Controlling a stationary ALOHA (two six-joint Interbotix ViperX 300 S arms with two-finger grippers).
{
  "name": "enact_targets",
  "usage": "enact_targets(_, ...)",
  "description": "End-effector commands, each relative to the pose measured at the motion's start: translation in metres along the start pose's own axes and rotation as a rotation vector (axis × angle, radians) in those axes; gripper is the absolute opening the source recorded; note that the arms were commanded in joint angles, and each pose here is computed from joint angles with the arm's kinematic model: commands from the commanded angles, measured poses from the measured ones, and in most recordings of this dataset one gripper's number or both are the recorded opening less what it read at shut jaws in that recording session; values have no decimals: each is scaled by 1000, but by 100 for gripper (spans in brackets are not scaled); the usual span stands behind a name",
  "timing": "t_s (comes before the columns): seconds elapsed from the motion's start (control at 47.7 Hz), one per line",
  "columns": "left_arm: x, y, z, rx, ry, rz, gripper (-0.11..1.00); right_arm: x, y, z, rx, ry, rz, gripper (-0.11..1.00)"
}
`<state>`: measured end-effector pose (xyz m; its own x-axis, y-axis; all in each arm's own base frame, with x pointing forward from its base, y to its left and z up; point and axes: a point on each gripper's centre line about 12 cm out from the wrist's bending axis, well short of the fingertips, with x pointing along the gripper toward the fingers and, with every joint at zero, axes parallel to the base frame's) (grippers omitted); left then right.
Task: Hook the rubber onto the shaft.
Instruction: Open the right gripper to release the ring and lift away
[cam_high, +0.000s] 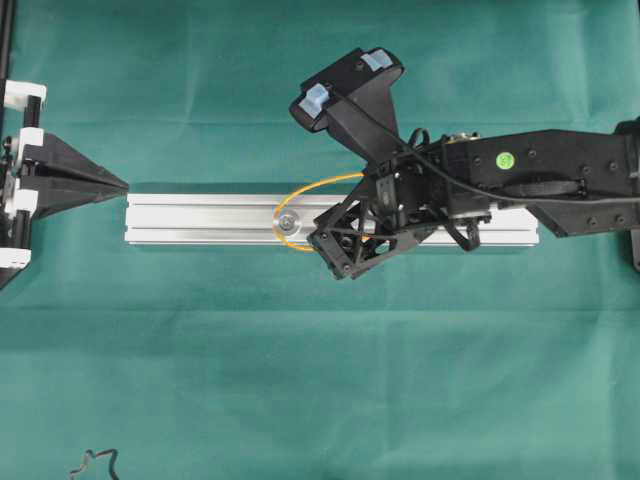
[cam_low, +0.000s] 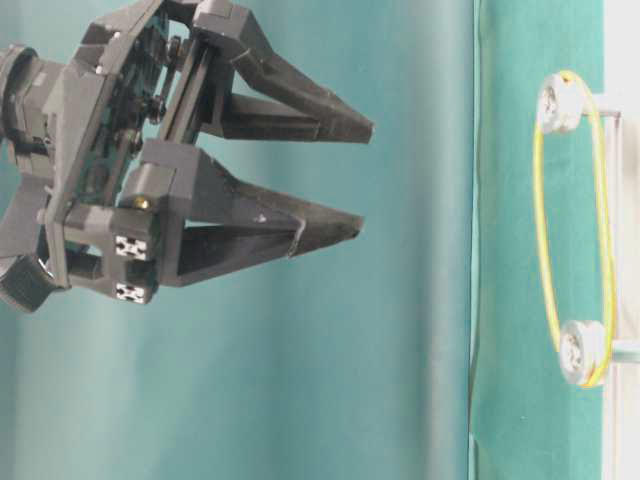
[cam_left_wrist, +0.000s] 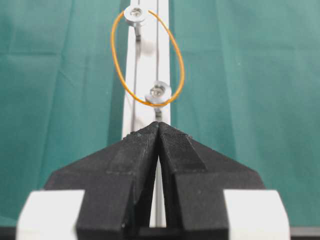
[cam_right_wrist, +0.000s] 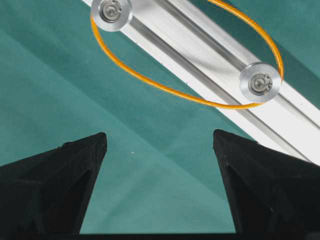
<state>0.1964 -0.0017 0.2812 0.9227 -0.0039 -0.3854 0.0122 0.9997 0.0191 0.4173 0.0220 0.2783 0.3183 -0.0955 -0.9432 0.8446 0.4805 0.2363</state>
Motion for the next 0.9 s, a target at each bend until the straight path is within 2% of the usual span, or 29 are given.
enact_targets(0.0, -2, 0, 12, 2, -31, -2, 0, -20, 3, 1, -32, -14, 49, 91)
enact_targets(0.398, -2, 0, 12, 4, -31, -1, 0, -20, 3, 2, -309, -18, 45, 90)
enact_targets(0.734, -2, -1, 12, 6, -28, -6, 0, -20, 3, 1, -683, -26, 37, 90)
enact_targets(0.881, -2, -2, 11, 6, -19, -10, 0, -19, 2, 1, -712, -25, 34, 90)
